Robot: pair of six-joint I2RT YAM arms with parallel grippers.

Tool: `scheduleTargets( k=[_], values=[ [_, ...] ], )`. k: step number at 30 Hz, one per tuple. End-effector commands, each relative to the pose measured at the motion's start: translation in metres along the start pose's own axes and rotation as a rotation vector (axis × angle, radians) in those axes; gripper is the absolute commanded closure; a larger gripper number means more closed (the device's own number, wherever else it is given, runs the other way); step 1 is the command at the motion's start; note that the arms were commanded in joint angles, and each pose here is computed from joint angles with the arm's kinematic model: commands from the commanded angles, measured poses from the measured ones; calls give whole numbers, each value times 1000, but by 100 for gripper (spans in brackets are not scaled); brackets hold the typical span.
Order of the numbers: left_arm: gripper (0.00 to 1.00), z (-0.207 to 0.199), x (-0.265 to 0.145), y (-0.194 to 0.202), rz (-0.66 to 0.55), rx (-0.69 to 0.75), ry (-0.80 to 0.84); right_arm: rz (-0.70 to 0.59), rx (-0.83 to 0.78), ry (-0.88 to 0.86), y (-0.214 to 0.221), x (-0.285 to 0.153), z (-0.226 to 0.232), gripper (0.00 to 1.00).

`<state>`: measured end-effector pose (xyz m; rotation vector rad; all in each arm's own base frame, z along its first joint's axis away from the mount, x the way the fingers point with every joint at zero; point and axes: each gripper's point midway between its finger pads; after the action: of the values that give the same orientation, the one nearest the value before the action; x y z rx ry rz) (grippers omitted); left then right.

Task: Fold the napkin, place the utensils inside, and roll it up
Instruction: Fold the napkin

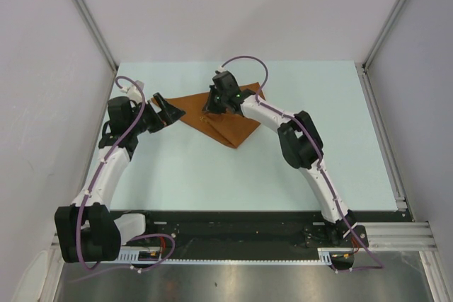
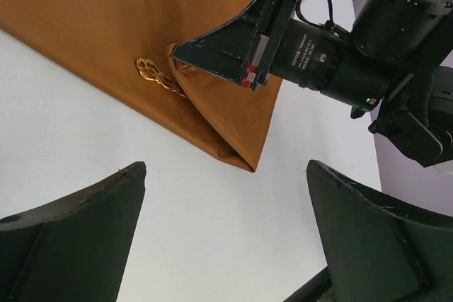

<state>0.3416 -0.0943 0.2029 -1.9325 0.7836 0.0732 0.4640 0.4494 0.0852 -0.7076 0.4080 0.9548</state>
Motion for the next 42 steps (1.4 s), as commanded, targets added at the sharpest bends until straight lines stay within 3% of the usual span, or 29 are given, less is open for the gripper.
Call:
scheduleTargets(
  k=[1,13,16,17,20,27,31,35,37,38,42],
  values=[
    [0,-2,-1,-8,-30,10,23,-25,1,-59,-5,4,21,100],
    [0,0,0,-6,-23,3,21,7,5,-40,8,13,12,99],
    [0,2,0,-5,-21,0,15,19,-1,-46,10,12,14,87],
    [0,1,1,-5,-22,1,17,21,-6,-49,11,11,15,77],
    [0,3,1,-4,-19,-1,10,17,-36,-57,12,7,20,64],
    [0,16,6,2,-8,-29,-16,36,-87,-140,12,-11,43,39],
    [0,31,9,5,-8,-57,-62,7,-128,-205,-3,-42,71,27],
    [0,50,14,10,0,-92,-127,-63,-169,-259,-28,-86,90,25],
    [0,60,18,10,-9,-112,-165,-79,-168,-248,-35,-99,76,24],
    [0,64,19,13,-11,-140,-181,-126,-182,-284,-48,-128,91,24],
    [0,81,31,13,-37,-198,-227,-208,-200,-262,-69,-176,73,23]
  ],
)
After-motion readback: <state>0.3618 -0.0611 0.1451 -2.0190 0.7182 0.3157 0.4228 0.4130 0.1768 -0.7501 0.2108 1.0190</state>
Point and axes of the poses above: each gripper's point midway between its finger pads, its own x axis out along the fingers, its own z axis along the line the jaws close on, y = z × x, and after that the axes turned 14 degrees about x, right-handed
